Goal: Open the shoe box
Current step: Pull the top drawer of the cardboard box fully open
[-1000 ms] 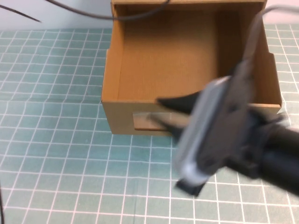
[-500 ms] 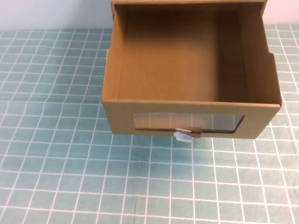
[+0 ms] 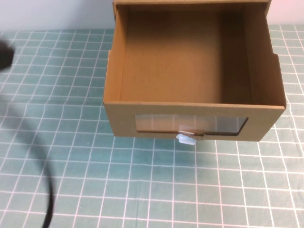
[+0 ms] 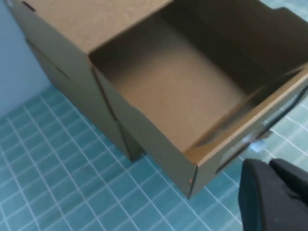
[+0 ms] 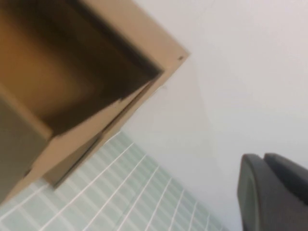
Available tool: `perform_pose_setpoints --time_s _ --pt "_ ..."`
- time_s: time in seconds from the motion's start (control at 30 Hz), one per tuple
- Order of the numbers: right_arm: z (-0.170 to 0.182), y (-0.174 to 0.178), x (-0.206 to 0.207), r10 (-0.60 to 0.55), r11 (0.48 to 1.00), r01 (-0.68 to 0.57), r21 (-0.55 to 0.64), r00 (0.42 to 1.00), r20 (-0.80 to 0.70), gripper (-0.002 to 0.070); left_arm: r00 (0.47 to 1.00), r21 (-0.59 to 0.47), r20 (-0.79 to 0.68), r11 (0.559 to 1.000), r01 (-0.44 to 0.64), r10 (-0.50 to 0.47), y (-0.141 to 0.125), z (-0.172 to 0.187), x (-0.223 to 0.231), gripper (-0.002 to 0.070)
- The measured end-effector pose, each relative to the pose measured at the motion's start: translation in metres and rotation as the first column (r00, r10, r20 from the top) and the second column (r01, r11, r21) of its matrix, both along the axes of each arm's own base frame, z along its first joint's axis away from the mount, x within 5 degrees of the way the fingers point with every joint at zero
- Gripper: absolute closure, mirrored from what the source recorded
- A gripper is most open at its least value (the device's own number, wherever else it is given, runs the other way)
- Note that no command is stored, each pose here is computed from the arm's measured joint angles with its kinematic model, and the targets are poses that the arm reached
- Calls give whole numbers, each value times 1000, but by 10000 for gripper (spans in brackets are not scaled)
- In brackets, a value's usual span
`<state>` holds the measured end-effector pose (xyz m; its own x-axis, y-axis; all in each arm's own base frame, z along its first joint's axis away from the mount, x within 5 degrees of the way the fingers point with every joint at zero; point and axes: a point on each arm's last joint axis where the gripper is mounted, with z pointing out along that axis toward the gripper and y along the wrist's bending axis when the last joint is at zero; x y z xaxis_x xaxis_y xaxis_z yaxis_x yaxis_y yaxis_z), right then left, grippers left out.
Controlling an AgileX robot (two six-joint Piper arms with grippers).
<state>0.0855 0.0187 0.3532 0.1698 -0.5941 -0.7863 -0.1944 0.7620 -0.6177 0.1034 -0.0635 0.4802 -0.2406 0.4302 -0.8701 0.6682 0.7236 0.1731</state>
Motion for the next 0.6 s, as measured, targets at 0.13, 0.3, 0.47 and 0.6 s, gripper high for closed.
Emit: perform_pose_setpoints --time_s 0.13,0.3,0.47,0.6 --pt "-26 2 -1 33 998 -34 -48 999 -19 689 986 -105 145 992 -67 82 15 -49 -27 680" --pt "-31 3 -2 49 997 -50 -55 999 -20 689 958 -176 243 978 -114 156 26 -100 -43 680" --pt "-31 3 -2 51 997 -52 -55 998 -20 689 940 -153 289 978 -141 181 33 -125 -51 680" --pt "-31 3 -2 51 997 -52 -55 998 -20 689 944 -135 275 979 -150 183 32 -138 -48 680"
